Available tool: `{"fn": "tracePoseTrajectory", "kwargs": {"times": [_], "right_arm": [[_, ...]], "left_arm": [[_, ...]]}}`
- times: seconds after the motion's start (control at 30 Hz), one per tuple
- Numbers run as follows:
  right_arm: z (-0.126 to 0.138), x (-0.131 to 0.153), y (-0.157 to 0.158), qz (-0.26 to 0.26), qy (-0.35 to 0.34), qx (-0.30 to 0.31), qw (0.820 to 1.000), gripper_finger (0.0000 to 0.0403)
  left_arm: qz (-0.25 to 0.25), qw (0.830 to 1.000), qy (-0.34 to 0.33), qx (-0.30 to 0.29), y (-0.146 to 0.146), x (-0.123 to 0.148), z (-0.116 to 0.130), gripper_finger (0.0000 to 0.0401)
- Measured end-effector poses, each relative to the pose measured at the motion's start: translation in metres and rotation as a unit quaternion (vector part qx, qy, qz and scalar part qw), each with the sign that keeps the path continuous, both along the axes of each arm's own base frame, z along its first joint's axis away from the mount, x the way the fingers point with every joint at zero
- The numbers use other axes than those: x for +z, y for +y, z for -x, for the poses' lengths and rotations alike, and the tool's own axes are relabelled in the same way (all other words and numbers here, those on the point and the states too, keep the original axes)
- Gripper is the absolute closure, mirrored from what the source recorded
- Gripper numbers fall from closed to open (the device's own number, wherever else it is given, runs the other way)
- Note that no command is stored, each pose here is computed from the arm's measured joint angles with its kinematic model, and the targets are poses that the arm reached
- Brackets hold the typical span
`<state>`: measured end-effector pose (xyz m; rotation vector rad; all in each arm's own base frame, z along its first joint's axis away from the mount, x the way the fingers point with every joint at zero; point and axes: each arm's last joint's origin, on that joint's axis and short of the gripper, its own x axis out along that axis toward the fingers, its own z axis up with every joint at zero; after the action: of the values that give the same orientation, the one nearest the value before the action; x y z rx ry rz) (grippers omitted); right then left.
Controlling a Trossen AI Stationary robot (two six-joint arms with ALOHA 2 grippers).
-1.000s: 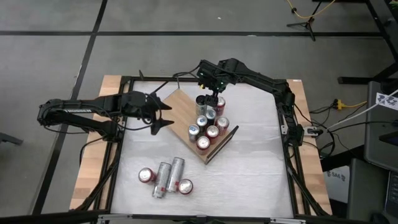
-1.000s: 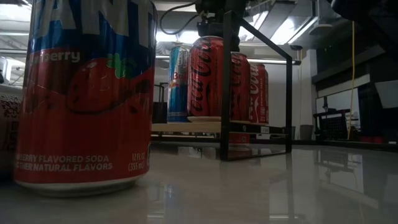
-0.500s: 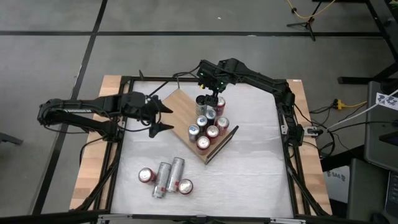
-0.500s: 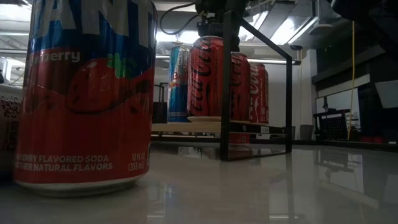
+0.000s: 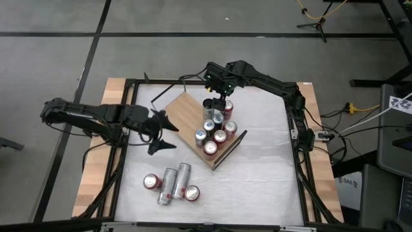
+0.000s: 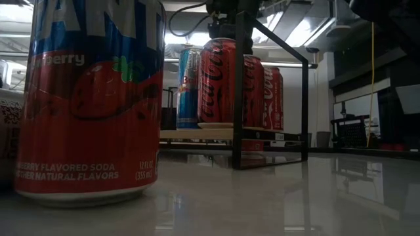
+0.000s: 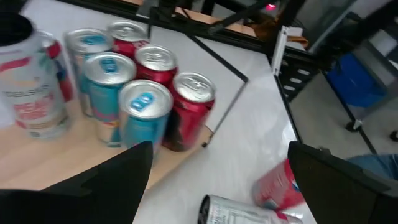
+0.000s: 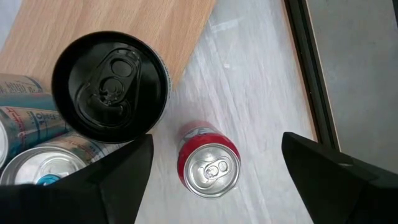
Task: Place canned beverage on shelf
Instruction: Put the bottom left red soda can on the shelf
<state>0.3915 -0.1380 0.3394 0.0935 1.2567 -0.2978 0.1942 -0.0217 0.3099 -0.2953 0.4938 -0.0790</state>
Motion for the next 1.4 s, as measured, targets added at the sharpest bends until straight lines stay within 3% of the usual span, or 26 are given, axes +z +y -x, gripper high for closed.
{"fn": "tracePoseTrajectory", "kwargs": {"times": [0.23, 0.53, 0.97, 1.17, 1.4], "right_arm": [[0.000, 0.000, 0.000, 0.000, 0.000, 0.000, 1.000, 0.0056], [0.000, 0.000, 0.000, 0.000, 0.000, 0.000, 1.000, 0.0056], [0.000, 0.000, 0.000, 0.000, -0.002, 0.000, 1.000, 0.0056], [0.000, 0.000, 0.000, 0.000, -0.002, 0.000, 1.000, 0.0056], [0.000, 0.000, 0.000, 0.000, -0.003, 0.000, 1.000, 0.0056]], "left_arm": [[0.000, 0.999, 0.034, -0.010, -0.029, -0.006, 0.009, 0.0034], [0.074, 0.992, 0.103, 0.010, -0.070, -0.018, 0.025, 0.0035], [0.181, 0.954, 0.236, 0.030, -0.119, -0.046, 0.032, 0.0035], [0.152, 0.937, 0.306, 0.071, -0.122, -0.048, 0.043, 0.0035], [0.115, 0.942, 0.304, 0.087, -0.133, -0.042, 0.042, 0.0035]]}}
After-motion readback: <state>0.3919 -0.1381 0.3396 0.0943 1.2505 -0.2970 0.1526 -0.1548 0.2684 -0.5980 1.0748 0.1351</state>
